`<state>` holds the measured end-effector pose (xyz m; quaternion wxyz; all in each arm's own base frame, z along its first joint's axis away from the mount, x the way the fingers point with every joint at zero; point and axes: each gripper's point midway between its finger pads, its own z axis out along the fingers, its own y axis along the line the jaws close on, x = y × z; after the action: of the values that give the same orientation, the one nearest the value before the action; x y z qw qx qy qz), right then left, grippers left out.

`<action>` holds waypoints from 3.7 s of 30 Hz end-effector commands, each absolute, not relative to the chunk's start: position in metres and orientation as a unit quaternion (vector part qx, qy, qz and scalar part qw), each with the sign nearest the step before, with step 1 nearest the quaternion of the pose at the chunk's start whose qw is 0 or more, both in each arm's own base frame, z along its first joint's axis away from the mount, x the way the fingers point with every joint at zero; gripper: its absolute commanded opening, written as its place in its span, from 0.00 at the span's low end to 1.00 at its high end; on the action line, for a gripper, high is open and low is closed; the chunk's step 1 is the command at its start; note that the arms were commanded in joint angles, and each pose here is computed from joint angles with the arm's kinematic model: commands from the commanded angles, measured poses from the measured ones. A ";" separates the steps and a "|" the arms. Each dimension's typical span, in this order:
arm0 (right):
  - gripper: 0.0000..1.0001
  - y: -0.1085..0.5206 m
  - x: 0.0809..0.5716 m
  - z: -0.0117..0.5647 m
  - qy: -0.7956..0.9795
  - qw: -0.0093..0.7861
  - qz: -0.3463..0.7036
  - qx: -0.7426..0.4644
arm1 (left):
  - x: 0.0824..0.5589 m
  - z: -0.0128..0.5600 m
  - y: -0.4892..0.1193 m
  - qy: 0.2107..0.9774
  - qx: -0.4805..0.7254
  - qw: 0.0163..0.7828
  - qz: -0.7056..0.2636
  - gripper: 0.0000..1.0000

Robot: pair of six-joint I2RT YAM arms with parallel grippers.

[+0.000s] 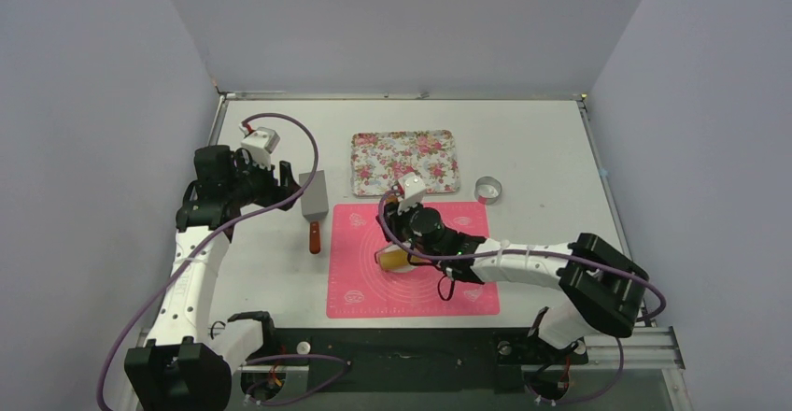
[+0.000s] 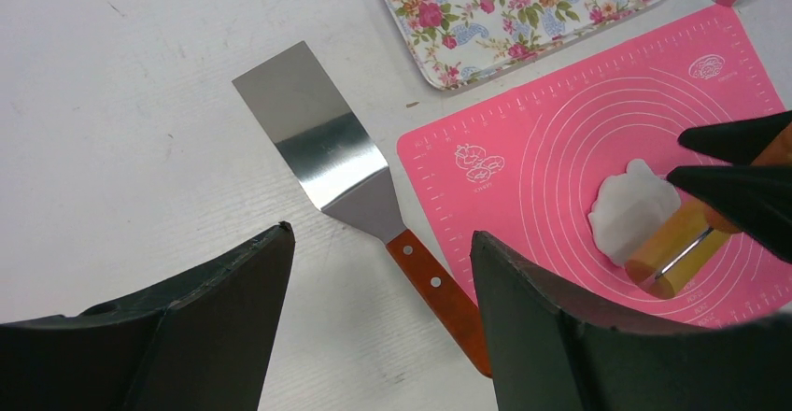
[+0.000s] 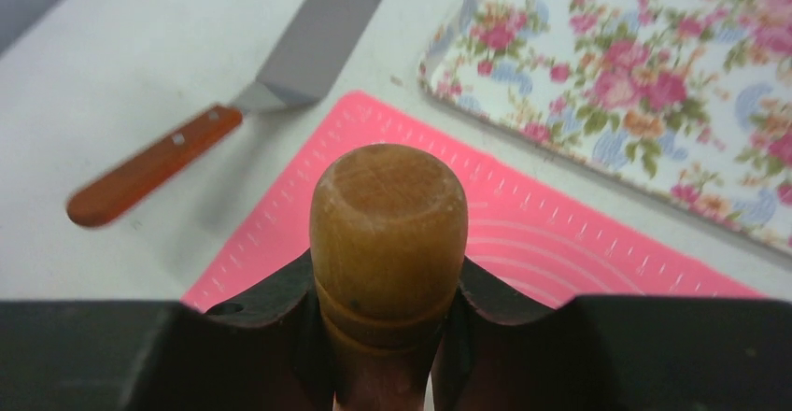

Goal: Roll out the dumpling wrappers from the dough
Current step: Flatten out the dough on the work surface.

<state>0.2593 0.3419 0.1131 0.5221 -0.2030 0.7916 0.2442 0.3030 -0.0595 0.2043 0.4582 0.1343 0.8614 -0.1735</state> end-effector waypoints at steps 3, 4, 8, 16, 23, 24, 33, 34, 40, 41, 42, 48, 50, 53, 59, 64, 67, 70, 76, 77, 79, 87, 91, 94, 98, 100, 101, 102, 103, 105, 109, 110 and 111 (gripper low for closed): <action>0.00 0.346 0.306 0.189 0.738 0.602 0.256 -0.166 | 0.314 0.230 -0.061 0.840 0.145 0.493 -0.175 0.68; 0.00 0.347 0.309 0.182 0.742 0.599 0.252 -0.167 | 0.314 0.230 -0.061 0.839 0.145 0.494 -0.175 0.68; 0.00 0.348 0.316 0.150 0.758 0.583 0.241 -0.166 | 0.314 0.229 -0.061 0.839 0.145 0.493 -0.176 0.68; 0.00 0.342 0.296 0.090 0.789 0.541 0.243 -0.163 | 0.312 0.226 -0.062 0.840 0.147 0.490 -0.179 0.68; 0.00 0.332 0.269 0.070 0.799 0.525 0.245 -0.160 | 0.312 0.226 -0.062 0.840 0.146 0.490 -0.179 0.68; 0.00 0.332 0.272 0.070 0.800 0.526 0.243 -0.157 | 0.312 0.226 -0.062 0.840 0.147 0.490 -0.179 0.68; 0.00 0.337 0.314 0.124 0.778 0.568 0.214 -0.164 | 0.313 0.228 -0.061 0.840 0.146 0.491 -0.176 0.68; 0.00 0.340 0.320 0.131 0.774 0.573 0.212 -0.166 | 0.313 0.228 -0.061 0.841 0.145 0.491 -0.176 0.68; 0.00 0.344 0.334 0.109 0.786 0.558 0.201 -0.174 | 0.312 0.228 -0.060 0.841 0.144 0.492 -0.173 0.68; 0.00 0.342 0.330 0.100 0.791 0.550 0.200 -0.176 | 0.312 0.229 -0.060 0.841 0.144 0.492 -0.173 0.68; 0.00 0.342 0.329 0.099 0.791 0.550 0.204 -0.172 | 0.312 0.229 -0.060 0.841 0.145 0.492 -0.173 0.68; 0.00 0.333 0.308 0.077 0.803 0.535 0.209 -0.157 | 0.313 0.227 -0.061 0.840 0.146 0.491 -0.178 0.68; 0.00 0.332 0.298 0.073 0.805 0.533 0.206 -0.160 | 0.313 0.227 -0.061 0.841 0.146 0.491 -0.177 0.68; 0.00 0.335 0.284 0.073 0.805 0.530 0.209 -0.165 | 0.313 0.227 -0.061 0.840 0.145 0.491 -0.178 0.68; 0.00 0.332 0.273 0.063 0.808 0.526 0.208 -0.163 | 0.312 0.228 -0.061 0.840 0.146 0.491 -0.177 0.68; 0.00 0.319 0.282 0.057 0.813 0.528 0.193 -0.152 | 0.312 0.227 -0.061 0.840 0.146 0.491 -0.177 0.68; 0.00 0.315 0.284 0.054 0.815 0.527 0.186 -0.152 | 0.312 0.226 -0.061 0.841 0.146 0.491 -0.177 0.68; 0.00 0.316 0.288 0.060 0.812 0.532 0.188 -0.149 | 0.312 0.225 -0.061 0.841 0.146 0.490 -0.177 0.68; 0.00 0.325 0.309 0.092 0.797 0.556 0.175 -0.161 | 0.313 0.226 -0.061 0.841 0.144 0.491 -0.177 0.68; 0.00 0.328 0.316 0.098 0.793 0.561 0.173 -0.160 | 0.313 0.228 -0.061 0.840 0.144 0.492 -0.177 0.68; 0.00 0.330 0.319 0.098 0.794 0.560 0.163 -0.174 | 0.312 0.229 -0.061 0.840 0.145 0.493 -0.176 0.68; 0.00 0.332 0.287 0.076 0.801 0.537 0.178 -0.194 | 0.313 0.228 -0.060 0.840 0.144 0.494 -0.174 0.68; 0.00 0.332 0.271 0.057 0.810 0.520 0.196 -0.187 | 0.312 0.229 -0.060 0.839 0.144 0.495 -0.175 0.68; 0.00 0.331 0.269 0.048 0.815 0.515 0.199 -0.178 | 0.312 0.228 -0.060 0.839 0.145 0.494 -0.176 0.68; 0.00 0.337 0.283 0.063 0.807 0.528 0.196 -0.177 | 0.312 0.229 -0.060 0.839 0.144 0.494 -0.176 0.68; 0.00 0.340 0.295 0.075 0.802 0.536 0.200 -0.173 | 0.312 0.230 -0.060 0.839 0.143 0.495 -0.176 0.68; 0.00 0.338 0.301 0.077 0.801 0.539 0.199 -0.168 | 0.312 0.230 -0.060 0.839 0.143 0.495 -0.176 0.68; 0.00 0.342 0.307 0.084 0.796 0.545 0.203 -0.165 | 0.312 0.230 -0.060 0.839 0.143 0.495 -0.176 0.68; 0.00 0.342 0.316 0.086 0.796 0.549 0.199 -0.160 | 0.312 0.231 -0.060 0.839 0.143 0.495 -0.176 0.68; 0.00 0.342 0.326 0.085 0.796 0.552 0.195 -0.155 | 0.312 0.231 -0.060 0.838 0.143 0.496 -0.176 0.68; 0.00 0.343 0.330 0.078 0.798 0.549 0.202 -0.147 | 0.312 0.230 -0.059 0.839 0.142 0.495 -0.175 0.68; 0.00 0.344 0.329 0.078 0.797 0.549 0.210 -0.142 | 0.312 0.230 -0.059 0.840 0.142 0.495 -0.174 0.68; 0.00 0.342 0.326 0.074 0.799 0.545 0.212 -0.138 | 0.312 0.229 -0.059 0.840 0.142 0.494 -0.175 0.68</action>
<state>0.3286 0.3465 0.0892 0.5544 -0.1361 0.7919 0.2169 0.3032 -0.0579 0.2044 0.4584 0.1310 0.8617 -0.1738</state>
